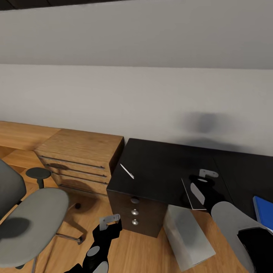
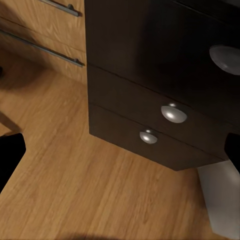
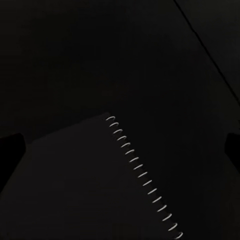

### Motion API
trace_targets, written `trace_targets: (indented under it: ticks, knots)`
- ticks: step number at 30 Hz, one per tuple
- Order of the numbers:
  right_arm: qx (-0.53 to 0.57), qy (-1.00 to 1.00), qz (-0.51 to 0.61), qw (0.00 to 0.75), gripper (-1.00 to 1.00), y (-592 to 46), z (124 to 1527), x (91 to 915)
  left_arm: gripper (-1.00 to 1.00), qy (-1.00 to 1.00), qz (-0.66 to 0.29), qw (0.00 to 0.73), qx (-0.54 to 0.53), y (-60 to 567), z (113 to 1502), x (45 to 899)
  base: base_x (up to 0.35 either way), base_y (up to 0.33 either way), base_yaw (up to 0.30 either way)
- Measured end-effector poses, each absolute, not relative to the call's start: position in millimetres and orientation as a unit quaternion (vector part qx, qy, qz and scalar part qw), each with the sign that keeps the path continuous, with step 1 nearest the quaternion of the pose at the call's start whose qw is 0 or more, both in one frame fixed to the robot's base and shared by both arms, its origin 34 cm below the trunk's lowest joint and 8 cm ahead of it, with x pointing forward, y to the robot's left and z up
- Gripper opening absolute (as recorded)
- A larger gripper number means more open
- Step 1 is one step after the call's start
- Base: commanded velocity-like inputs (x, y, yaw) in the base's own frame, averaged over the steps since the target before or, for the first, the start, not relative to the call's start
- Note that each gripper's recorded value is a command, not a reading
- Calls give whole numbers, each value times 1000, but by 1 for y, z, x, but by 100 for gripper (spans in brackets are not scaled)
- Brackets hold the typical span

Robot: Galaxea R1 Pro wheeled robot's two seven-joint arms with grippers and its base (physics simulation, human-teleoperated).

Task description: In the bedroom, organize the workspace by keeping the computer under the desk, ensuring the monitor is on the desk, placing the keyboard on the desk next to the monitor, placing the mouse on the desk next to the keyboard, moving the folder from the swivel chair onto the desk next to the mouse, stacking the notebook on top of the folder with the pen on top of the notebook, and positioning the swivel chair next to the desk.

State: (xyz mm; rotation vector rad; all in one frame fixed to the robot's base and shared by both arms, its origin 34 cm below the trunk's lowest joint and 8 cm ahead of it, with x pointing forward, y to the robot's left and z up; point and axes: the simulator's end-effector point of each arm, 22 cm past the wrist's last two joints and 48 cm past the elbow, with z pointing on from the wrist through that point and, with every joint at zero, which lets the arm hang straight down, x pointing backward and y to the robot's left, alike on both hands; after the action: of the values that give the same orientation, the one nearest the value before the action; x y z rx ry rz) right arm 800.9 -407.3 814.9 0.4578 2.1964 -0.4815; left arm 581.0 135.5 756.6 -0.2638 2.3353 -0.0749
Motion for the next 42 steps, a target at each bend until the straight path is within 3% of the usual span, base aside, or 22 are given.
trace_targets:
  ticks: [42]
  knots:
    - [252, 879, -128, 384, 100, -423, 742, 796, 100, 917, -30, 385, -103, 134, 698, 585, 0, 0, 0]
